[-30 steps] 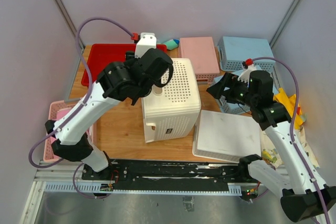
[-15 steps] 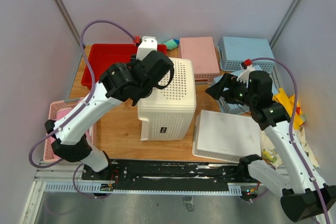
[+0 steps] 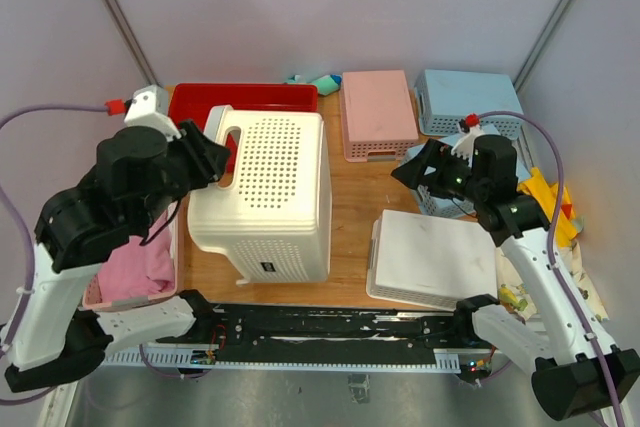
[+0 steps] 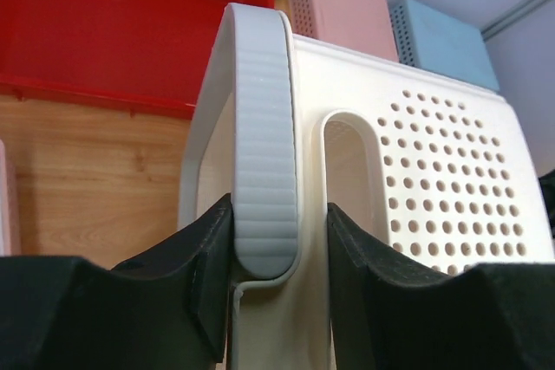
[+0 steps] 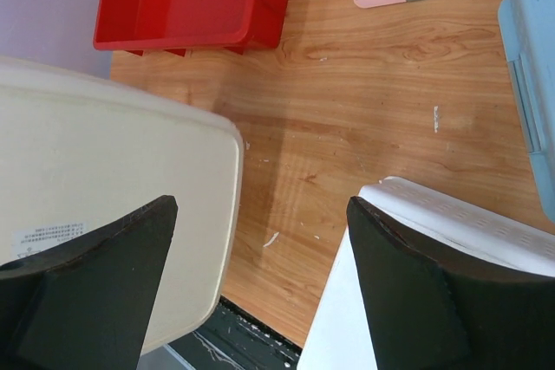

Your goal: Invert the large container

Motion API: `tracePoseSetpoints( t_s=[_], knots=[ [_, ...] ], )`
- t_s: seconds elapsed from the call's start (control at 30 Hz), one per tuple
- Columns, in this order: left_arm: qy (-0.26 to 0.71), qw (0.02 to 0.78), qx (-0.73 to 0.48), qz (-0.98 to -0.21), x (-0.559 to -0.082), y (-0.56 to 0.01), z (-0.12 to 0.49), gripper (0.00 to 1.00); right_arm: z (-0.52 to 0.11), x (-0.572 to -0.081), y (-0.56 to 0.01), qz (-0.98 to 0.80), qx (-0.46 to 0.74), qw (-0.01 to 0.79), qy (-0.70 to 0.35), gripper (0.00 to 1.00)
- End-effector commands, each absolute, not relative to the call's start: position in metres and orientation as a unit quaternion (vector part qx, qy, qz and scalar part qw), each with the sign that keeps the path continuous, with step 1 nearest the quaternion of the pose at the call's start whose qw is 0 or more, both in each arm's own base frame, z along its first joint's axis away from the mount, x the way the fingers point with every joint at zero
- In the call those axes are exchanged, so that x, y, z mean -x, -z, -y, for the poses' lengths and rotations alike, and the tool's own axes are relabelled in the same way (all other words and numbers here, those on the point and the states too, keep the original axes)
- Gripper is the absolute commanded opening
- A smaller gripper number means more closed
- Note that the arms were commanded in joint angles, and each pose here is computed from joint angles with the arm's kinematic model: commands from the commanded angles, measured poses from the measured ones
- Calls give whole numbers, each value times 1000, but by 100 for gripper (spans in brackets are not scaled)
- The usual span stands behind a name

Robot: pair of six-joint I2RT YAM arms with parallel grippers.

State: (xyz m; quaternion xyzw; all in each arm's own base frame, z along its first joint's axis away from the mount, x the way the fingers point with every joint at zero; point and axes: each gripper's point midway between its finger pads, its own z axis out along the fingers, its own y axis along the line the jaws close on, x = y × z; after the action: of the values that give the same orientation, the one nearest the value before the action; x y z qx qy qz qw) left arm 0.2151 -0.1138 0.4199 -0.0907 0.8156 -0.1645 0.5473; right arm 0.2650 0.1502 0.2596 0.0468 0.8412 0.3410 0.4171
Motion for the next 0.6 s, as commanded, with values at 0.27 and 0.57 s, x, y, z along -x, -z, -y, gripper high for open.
tracePoseSetpoints(
  t_s=[0.27, 0.57],
  knots=[
    [298, 549, 238, -744, -176, -417, 80, 0, -177, -264, -251, -825, -29, 370, -427, 82],
    [254, 551, 265, -749, -169, -396, 54, 0, -256, -243, -236, -782, 45, 238, -574, 81]
  ],
)
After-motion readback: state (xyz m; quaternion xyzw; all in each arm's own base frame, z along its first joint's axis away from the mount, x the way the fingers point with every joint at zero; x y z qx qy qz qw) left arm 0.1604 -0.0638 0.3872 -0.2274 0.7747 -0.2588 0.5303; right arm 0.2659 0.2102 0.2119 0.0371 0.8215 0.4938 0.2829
